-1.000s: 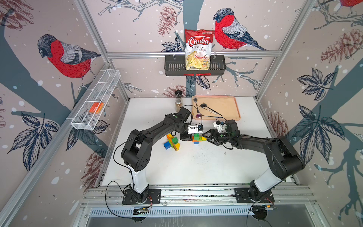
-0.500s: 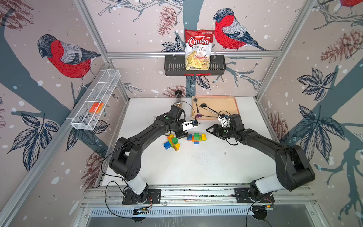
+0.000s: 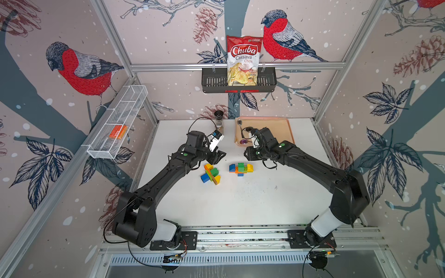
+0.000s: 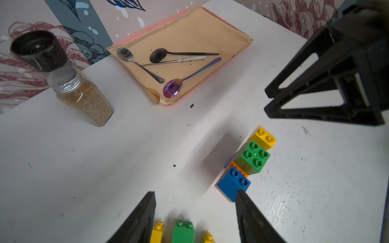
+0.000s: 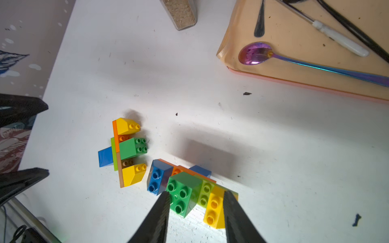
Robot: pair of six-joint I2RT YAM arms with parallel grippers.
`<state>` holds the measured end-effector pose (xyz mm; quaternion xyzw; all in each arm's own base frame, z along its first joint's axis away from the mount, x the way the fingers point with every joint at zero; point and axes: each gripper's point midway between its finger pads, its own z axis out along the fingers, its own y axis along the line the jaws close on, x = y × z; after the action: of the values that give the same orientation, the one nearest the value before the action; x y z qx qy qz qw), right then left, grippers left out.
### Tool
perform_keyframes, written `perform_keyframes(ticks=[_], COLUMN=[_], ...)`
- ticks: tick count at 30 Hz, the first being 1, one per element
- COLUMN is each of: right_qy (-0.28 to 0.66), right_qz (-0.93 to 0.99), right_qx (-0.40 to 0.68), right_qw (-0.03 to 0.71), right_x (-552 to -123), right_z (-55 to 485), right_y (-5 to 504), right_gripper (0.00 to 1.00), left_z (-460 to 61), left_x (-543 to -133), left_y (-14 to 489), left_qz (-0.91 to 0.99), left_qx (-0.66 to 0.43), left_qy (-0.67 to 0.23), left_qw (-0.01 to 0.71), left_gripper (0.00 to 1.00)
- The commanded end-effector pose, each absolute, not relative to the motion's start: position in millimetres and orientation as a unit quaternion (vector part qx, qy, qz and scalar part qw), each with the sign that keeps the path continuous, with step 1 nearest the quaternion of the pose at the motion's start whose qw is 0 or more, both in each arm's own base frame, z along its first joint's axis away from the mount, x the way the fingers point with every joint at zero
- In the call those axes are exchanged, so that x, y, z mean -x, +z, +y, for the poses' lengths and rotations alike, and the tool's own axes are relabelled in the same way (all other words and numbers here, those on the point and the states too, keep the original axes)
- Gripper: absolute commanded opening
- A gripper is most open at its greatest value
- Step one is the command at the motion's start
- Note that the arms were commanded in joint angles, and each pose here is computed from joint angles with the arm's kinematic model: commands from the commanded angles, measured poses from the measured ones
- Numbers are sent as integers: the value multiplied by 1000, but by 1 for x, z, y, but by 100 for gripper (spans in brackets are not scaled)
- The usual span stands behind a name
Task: Assemble a fork with lego
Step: Adjust the lego brick at the center of the board.
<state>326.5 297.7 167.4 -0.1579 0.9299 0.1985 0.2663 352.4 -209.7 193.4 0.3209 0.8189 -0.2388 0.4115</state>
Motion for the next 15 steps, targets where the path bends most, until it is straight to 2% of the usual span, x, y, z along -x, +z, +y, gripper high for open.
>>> perform_keyframes(ticks=[1, 4, 15], right_qy=[154, 145, 118], right_qz=[946, 950, 963], right_qx=[141, 144, 133], right_qw=[247, 235, 204], right_x=[-318, -314, -310], right_z=[292, 302, 314], right_y=[154, 148, 129], right_gripper=[45, 44, 40], left_z=[-216, -218, -214], left_x=[-355, -351, -351], left_y=[204, 204, 188], left_qz=[814, 803, 806], left_qx=[-247, -232, -226], left_qy=[-321, -364, -382], left_qw=[416, 412, 392], left_gripper=[59, 59, 55])
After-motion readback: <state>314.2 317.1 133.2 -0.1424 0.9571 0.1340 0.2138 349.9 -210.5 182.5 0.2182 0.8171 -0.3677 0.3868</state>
